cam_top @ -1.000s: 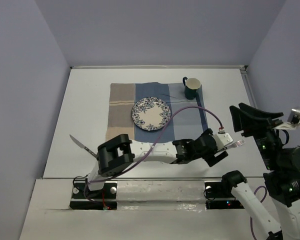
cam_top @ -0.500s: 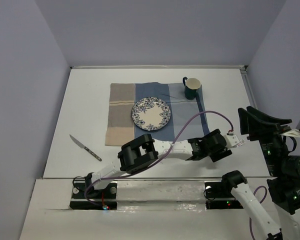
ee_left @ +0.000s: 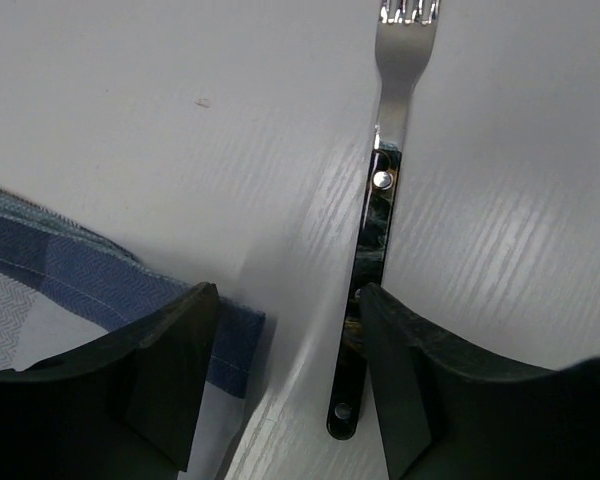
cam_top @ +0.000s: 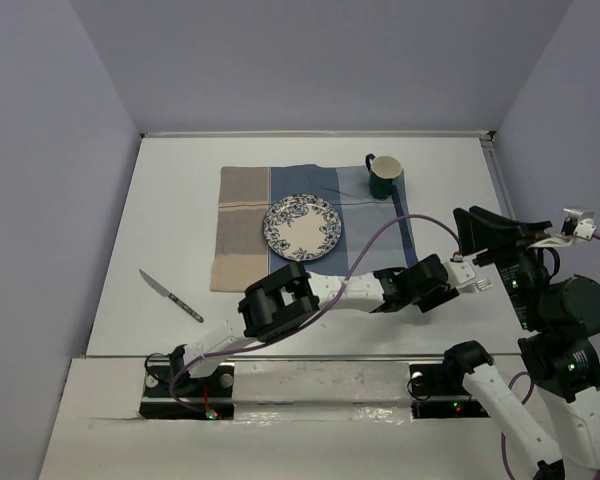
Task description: Set the dinner table for one person
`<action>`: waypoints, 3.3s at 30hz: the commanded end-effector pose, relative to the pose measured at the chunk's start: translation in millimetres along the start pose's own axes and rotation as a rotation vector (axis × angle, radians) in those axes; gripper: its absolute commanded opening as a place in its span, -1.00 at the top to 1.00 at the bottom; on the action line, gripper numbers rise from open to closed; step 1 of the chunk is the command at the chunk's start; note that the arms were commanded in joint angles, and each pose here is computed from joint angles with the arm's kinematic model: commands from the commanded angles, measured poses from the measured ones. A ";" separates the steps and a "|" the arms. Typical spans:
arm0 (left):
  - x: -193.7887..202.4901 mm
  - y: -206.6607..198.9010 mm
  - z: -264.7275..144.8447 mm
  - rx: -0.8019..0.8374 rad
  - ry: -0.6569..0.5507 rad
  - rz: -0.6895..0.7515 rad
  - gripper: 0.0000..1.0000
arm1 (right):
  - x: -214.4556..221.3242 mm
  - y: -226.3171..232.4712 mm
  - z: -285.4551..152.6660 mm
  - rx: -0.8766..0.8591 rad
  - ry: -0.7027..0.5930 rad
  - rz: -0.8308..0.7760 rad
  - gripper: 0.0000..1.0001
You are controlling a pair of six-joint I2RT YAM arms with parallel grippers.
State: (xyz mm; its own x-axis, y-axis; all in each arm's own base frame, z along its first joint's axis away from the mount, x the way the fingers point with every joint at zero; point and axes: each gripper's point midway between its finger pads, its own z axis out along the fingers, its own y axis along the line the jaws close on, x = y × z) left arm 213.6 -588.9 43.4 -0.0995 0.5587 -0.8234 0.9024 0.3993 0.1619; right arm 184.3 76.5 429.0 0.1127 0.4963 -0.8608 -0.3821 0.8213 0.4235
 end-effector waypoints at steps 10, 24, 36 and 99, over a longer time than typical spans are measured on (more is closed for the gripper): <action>5.4 -29.7 -1.2 0.082 -0.002 0.083 -0.50 | 1.3 7.6 14.8 -0.040 0.001 0.003 -0.01; 14.8 -28.3 13.6 0.088 0.032 0.076 -0.03 | 1.0 5.1 14.6 -0.029 -0.004 -0.001 0.00; -80.1 -3.4 -28.5 0.053 -0.182 -0.057 1.00 | -14.2 0.9 7.1 0.003 -0.061 -0.020 -0.01; 241.9 341.4 -275.3 -0.955 0.063 -0.889 0.17 | 157.0 -21.8 42.1 -0.103 0.387 0.034 -0.37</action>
State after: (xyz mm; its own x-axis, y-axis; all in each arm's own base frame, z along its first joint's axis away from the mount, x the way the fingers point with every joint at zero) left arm 365.4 -118.5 30.4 -0.6087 -0.0983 -0.7873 -0.0937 0.9943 -0.0517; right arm 246.0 141.3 282.3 -0.2861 0.3599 -0.8880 -0.4241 0.7835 0.4542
